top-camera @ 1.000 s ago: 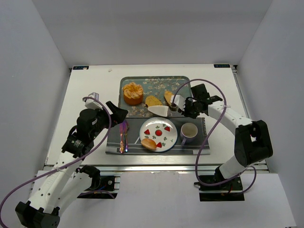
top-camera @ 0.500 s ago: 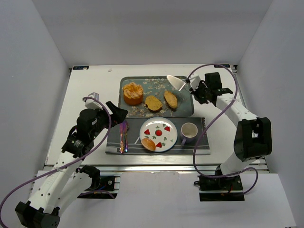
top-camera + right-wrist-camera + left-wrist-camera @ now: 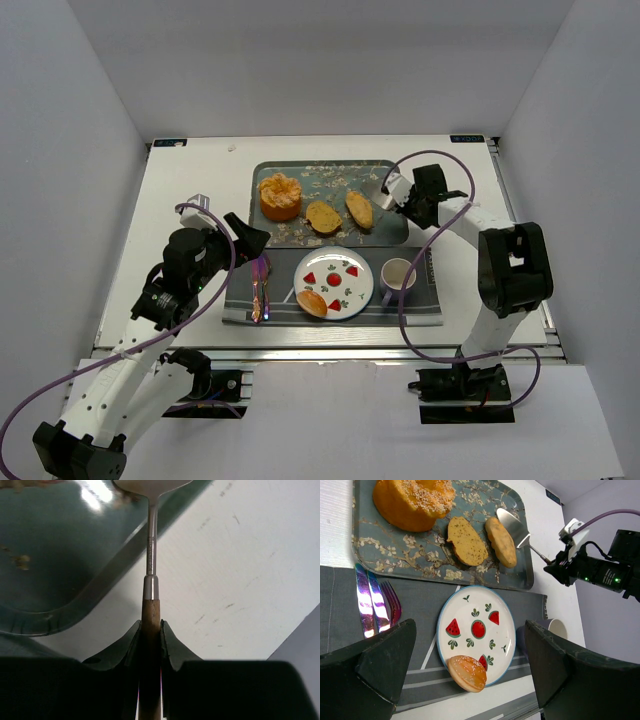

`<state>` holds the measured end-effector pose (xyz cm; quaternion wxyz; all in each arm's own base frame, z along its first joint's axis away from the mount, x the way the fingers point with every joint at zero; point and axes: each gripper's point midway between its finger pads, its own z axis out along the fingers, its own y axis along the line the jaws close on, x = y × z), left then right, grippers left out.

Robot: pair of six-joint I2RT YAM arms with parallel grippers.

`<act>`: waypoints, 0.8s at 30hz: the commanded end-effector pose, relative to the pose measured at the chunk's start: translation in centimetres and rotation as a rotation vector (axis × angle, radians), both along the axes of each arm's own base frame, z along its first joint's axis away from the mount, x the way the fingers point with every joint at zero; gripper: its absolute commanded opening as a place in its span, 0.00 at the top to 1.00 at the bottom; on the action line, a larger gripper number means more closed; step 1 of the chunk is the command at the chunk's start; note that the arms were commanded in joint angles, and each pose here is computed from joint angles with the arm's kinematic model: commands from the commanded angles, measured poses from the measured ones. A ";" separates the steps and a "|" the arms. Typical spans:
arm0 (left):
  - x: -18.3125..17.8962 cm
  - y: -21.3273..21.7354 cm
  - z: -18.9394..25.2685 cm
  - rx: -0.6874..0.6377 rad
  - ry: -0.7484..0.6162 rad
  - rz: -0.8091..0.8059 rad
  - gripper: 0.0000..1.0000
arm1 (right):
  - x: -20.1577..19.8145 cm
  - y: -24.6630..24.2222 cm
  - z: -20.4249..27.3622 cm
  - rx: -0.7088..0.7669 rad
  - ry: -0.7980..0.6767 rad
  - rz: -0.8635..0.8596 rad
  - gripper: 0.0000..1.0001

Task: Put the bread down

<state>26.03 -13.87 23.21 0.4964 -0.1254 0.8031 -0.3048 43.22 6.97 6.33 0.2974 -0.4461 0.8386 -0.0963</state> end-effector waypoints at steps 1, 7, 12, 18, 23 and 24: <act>0.1 0.2 0.2 -0.001 -0.009 0.007 0.02 | -0.4 2.1 1.4 -0.031 -0.044 0.136 1.00; 0.0 0.2 0.1 0.001 -0.006 0.009 0.02 | -4.1 5.2 0.7 0.032 0.082 0.276 1.00; 0.0 0.3 0.1 0.005 -0.006 0.011 0.02 | -5.6 6.3 0.4 0.062 0.157 0.303 1.00; -0.2 0.4 0.2 0.001 -0.010 0.015 0.02 | -6.6 6.4 0.7 0.059 0.196 0.372 1.00; -0.3 0.5 0.2 -0.004 -0.010 0.016 0.02 | -7.0 6.9 0.7 0.108 0.266 0.382 1.00; -0.4 0.6 0.2 0.000 -0.009 0.020 0.02 | -7.8 7.0 0.6 0.123 0.311 0.390 1.00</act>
